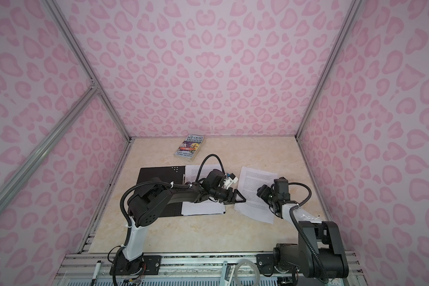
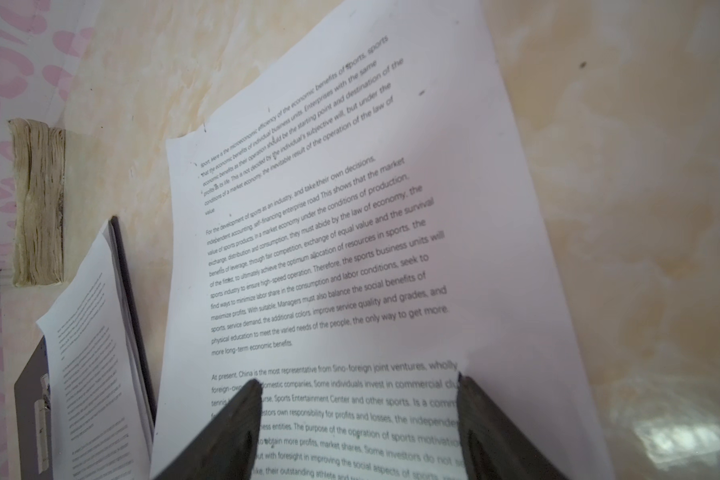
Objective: Put the files into the folder
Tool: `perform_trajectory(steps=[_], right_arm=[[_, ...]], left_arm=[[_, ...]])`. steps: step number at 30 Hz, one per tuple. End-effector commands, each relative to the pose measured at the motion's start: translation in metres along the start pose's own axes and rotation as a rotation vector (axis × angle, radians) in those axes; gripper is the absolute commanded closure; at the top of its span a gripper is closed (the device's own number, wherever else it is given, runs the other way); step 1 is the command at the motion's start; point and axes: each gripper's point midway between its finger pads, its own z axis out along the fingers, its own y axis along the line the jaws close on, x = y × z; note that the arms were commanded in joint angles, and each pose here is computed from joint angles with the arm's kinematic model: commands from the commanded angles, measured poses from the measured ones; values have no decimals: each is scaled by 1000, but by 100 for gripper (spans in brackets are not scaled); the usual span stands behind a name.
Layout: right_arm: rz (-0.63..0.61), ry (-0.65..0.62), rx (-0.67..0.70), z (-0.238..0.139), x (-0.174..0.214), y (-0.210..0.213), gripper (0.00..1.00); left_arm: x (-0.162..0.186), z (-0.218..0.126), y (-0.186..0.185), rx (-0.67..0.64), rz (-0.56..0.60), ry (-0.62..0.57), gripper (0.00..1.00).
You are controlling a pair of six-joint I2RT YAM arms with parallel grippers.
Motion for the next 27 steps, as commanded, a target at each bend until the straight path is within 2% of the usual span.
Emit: perform_trajectory(steps=[1,4,7,9,14,18,20,24,27], right_arm=[[20,57,27,1,15,-9,26],[22,63,10,0,16,-6,26],[27,58,-15,-2,14,-3,25],[19,34,-26,-7,10,0,14],[-40,-47,-64,-29,-4,13,9],[-80,-178,-103,-52,-15,17,4],[-80,-228,-118,-60,-17,16,4],[-111,-259,-155,-72,-18,23,3],[-121,-261,-188,-73,-16,27,3]], left_arm=[[-4,3,1,6,0,-7,45],[-5,4,2,-2,-2,-4,62],[-6,1,-2,-4,9,-7,83],[-7,-6,-11,-8,36,-19,96],[-12,-43,-55,-12,157,-102,96],[-12,-82,-103,38,235,-175,96],[-13,-102,-117,29,254,-223,97],[-15,-146,-112,-29,214,-321,96],[-12,-184,-89,-171,188,-404,96]])
